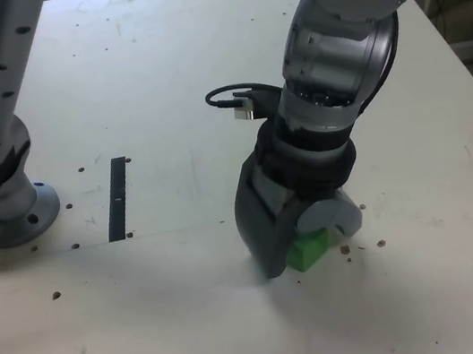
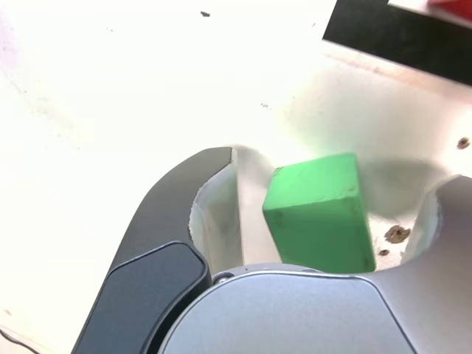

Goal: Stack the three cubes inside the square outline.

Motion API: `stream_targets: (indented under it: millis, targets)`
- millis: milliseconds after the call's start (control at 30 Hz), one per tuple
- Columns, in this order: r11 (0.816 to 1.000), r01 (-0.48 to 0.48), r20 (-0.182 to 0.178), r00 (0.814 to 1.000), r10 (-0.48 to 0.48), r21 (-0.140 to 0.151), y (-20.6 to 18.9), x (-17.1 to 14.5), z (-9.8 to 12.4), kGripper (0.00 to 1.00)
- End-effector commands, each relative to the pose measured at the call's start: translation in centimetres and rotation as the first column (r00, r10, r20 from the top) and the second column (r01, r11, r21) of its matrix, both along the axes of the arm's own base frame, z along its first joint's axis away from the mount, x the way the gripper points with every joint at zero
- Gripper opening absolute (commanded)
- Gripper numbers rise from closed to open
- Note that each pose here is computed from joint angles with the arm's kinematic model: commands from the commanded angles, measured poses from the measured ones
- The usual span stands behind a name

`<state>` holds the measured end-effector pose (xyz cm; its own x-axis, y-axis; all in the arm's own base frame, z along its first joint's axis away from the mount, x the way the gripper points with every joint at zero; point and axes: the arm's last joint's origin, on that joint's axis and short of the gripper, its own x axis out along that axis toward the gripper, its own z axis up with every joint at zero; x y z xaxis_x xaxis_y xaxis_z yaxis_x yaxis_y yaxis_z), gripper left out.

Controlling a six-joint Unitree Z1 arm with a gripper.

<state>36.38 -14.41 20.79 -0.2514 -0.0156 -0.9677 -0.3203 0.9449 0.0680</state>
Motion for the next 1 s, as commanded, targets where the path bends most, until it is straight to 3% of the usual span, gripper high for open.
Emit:
stream_targets:
  millis: [0,267,567,767,967]
  targets:
    - [1.0,-0.01,0.0,1.0,0.01,-0.002,0.22,0.18,-0.01,0.74]
    - [0.999,-0.039,0.003,0.999,0.039,0.002,0.49,0.38,-0.26,0.46]
    - [0.999,-0.04,0.021,0.999,0.04,-0.012,0.34,0.76,-0.61,0.44]
    - [0.999,-0.034,0.013,0.999,0.034,-0.007,0.38,0.69,-0.62,0.31]
    - [0.999,-0.034,0.005,0.999,0.034,-0.005,0.53,0.25,0.31,0.3]
